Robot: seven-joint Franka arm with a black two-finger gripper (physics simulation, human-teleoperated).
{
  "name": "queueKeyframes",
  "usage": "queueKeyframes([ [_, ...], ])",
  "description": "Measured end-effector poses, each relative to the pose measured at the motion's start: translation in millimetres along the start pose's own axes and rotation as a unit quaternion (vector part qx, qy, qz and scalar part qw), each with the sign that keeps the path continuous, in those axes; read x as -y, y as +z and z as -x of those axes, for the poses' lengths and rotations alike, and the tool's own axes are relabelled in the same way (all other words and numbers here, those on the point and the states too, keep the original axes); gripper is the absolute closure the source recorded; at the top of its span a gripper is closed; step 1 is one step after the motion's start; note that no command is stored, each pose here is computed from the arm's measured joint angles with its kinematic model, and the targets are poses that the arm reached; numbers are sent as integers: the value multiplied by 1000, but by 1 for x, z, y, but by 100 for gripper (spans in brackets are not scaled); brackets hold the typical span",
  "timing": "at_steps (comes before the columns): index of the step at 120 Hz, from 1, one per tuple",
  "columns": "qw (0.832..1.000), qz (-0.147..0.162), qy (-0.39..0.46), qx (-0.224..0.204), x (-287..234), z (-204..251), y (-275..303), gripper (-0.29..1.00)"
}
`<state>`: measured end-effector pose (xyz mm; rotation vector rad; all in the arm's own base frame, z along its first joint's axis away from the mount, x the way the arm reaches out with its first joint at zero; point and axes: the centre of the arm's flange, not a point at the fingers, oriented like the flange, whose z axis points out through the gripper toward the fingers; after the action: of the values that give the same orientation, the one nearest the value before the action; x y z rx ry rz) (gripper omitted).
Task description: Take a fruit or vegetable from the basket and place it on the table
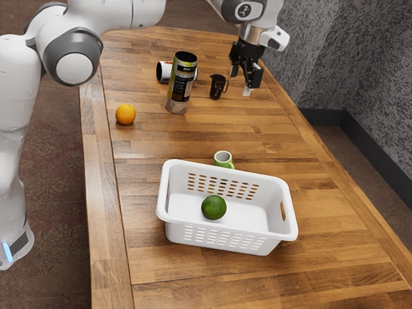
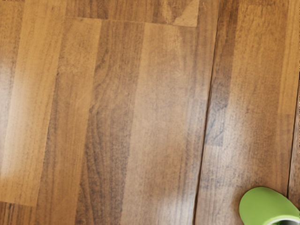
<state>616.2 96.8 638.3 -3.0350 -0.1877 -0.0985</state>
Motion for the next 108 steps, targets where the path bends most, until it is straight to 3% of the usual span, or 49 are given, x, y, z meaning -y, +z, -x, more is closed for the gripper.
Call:
queueKeyframes([
  [25,1000,0,4,-3,1,2,-3,0],
  [41,999,9,36,-31,-34,14,-38,0],
  [67,998,25,53,-11,-58,7,-13,0],
  [83,990,24,135,-36,-165,33,-46,0],
  [95,973,-23,227,-46,-284,77,-53,0],
  [108,984,-22,174,-25,-282,75,-35,0],
])
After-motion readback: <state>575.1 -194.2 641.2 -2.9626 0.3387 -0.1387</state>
